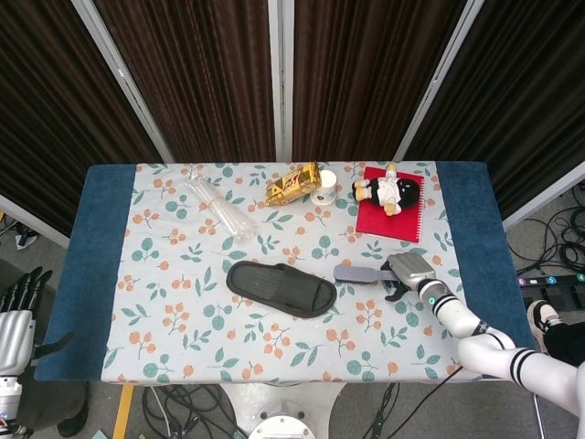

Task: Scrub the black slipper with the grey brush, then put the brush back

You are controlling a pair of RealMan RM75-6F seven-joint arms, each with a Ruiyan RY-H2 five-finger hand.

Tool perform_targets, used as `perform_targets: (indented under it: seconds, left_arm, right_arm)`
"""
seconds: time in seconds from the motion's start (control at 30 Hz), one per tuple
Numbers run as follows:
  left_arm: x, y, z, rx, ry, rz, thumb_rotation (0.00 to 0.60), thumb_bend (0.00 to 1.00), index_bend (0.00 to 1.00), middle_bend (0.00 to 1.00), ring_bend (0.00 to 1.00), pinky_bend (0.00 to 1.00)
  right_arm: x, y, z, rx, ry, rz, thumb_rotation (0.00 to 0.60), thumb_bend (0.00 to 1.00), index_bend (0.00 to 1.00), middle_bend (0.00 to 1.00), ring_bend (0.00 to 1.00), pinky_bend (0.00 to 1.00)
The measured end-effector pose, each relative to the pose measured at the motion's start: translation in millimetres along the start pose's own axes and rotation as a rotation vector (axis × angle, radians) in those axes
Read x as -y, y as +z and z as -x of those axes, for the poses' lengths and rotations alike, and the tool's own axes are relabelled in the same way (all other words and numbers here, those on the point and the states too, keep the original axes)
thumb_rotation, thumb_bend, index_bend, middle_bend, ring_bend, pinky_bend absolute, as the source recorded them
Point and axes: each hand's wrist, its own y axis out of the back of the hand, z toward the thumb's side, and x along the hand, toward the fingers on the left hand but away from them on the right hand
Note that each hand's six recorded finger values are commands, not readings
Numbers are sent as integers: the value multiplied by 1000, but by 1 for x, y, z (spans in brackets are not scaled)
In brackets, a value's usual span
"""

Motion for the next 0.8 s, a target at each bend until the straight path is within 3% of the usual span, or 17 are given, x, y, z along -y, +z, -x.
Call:
perform_targets:
  seconds: [0.13, 0.33, 0.53, 0.8]
  left_arm:
    - [0, -3, 1, -7, 5, 6, 600, 143, 101, 143, 24, 120]
    - [3, -6, 2, -8, 5, 8, 600, 143, 101, 144, 25, 120]
    - [0, -1, -3, 20, 16, 12, 600, 144, 101, 144, 25, 119]
    - [-9, 34, -30, 170, 28, 58, 600, 160, 101, 143, 25, 120]
  right_arm:
    - [-1, 3, 2, -2, -6, -4, 600, 409, 960, 857, 865, 1000]
    - [2, 8, 5, -6, 2, -31, 600, 594, 1000, 936, 971, 1000]
    - [-1, 10, 3, -16, -17, -24, 600, 620, 1000, 990, 1000, 1000]
    - [-24, 14, -13, -100, -173, -2, 600, 618, 1000, 1000, 1000, 1000]
